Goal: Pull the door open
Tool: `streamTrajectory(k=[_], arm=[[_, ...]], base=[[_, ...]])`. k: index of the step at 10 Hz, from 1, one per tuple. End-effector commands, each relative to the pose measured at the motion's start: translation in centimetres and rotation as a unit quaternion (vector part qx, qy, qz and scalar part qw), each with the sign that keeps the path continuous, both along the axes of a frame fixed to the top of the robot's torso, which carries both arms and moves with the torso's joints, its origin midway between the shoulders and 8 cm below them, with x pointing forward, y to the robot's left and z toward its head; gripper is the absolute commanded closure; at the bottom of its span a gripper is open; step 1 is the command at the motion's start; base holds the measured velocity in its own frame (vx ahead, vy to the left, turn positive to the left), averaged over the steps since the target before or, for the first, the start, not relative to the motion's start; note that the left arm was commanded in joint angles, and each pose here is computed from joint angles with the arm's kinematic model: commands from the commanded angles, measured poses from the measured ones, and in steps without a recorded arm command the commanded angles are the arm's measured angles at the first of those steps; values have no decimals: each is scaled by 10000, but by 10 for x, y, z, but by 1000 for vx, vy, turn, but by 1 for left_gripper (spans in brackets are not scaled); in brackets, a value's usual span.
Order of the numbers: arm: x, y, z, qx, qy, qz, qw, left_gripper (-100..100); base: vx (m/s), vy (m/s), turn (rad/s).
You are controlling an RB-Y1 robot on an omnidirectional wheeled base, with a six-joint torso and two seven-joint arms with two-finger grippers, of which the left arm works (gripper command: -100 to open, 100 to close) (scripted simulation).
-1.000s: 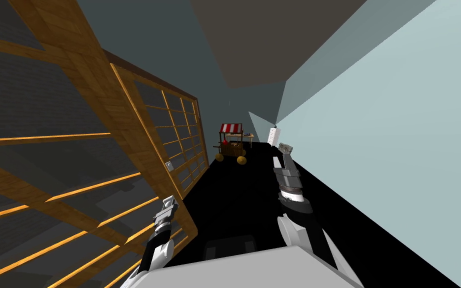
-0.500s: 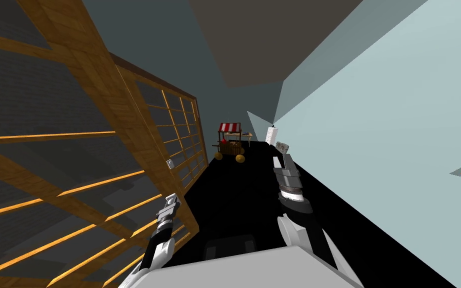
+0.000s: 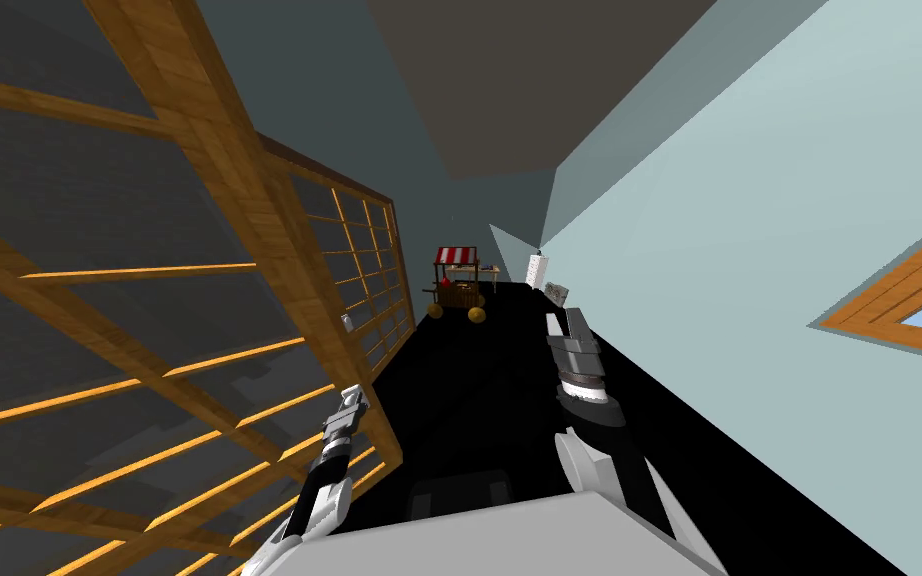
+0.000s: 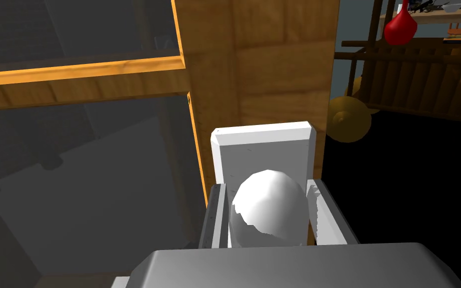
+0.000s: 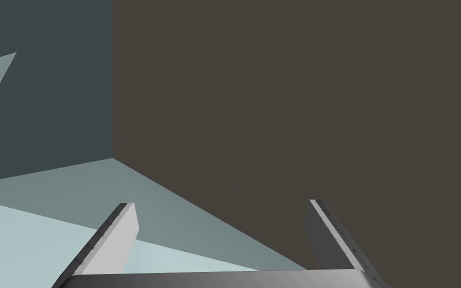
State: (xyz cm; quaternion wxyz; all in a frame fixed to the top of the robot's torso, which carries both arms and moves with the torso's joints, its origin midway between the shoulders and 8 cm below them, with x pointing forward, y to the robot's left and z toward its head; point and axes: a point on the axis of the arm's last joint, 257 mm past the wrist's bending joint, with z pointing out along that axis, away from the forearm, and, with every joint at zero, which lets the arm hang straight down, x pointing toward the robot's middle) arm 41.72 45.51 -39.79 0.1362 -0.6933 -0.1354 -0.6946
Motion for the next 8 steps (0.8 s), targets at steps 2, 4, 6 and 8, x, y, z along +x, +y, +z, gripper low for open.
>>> streamTrajectory(k=[2, 4, 6, 8], arm=[[3, -10, 0, 2, 11, -181, 9998, 100], [4, -15, 0, 1, 19, -282, 9996, 100], [5, -22, 0, 6, 13, -430, 9991, 100], [6, -31, 0, 8, 9, -601, 9982, 100]], base=[[-203, -12, -37], [-120, 0, -34], [-206, 1, -54], [-204, 14, -52]])
